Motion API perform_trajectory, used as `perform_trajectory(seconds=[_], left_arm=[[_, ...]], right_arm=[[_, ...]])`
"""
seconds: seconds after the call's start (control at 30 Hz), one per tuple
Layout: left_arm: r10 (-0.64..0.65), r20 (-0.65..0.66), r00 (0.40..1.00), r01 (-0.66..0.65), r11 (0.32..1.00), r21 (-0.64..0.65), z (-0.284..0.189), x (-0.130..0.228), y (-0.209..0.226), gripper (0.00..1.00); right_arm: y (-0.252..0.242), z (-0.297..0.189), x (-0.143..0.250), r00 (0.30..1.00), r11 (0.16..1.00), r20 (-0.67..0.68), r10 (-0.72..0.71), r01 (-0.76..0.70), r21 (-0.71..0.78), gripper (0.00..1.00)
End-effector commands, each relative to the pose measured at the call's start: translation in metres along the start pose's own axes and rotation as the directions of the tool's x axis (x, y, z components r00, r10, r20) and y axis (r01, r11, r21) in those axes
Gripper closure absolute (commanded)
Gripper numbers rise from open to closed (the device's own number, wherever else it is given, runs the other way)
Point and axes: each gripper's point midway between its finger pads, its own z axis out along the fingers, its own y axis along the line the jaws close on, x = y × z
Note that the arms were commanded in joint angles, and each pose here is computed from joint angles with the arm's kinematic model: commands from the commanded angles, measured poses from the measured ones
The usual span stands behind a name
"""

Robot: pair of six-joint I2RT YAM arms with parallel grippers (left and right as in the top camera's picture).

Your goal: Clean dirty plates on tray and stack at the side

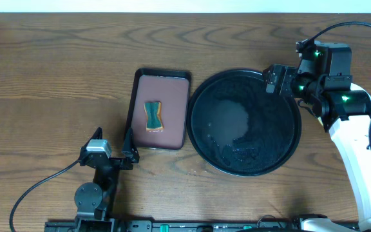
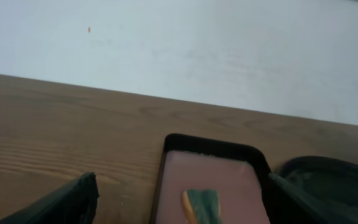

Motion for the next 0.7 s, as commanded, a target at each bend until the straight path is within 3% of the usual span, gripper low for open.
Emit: perform_trajectory(seconds=[0.0, 0.13, 0.67], left_arm=[[0.021, -0.030, 0.999, -0.021, 1.000, -0.015, 0.000, 0.008, 0.003, 0.15], [0.018, -0.132, 0.991, -0.023, 0.999, -0.032, -0.003, 0.033, 0.008, 0.15], [0.018, -0.151, 0.988, -0.024, 0.999, -0.036, -0.002, 0.037, 0.009, 0.15]], right_arm=[[0.004, -0.005, -0.005, 1.000, 1.000, 0.020, -0.014, 0.014, -0.003, 0.01], [0.004, -0.005, -0.005, 1.000, 1.000, 0.020, -0.014, 0.014, -0.003, 0.01], [0.004, -0.005, -0.005, 1.000, 1.000, 0.019, -0.014, 0.014, -0.003, 0.01]])
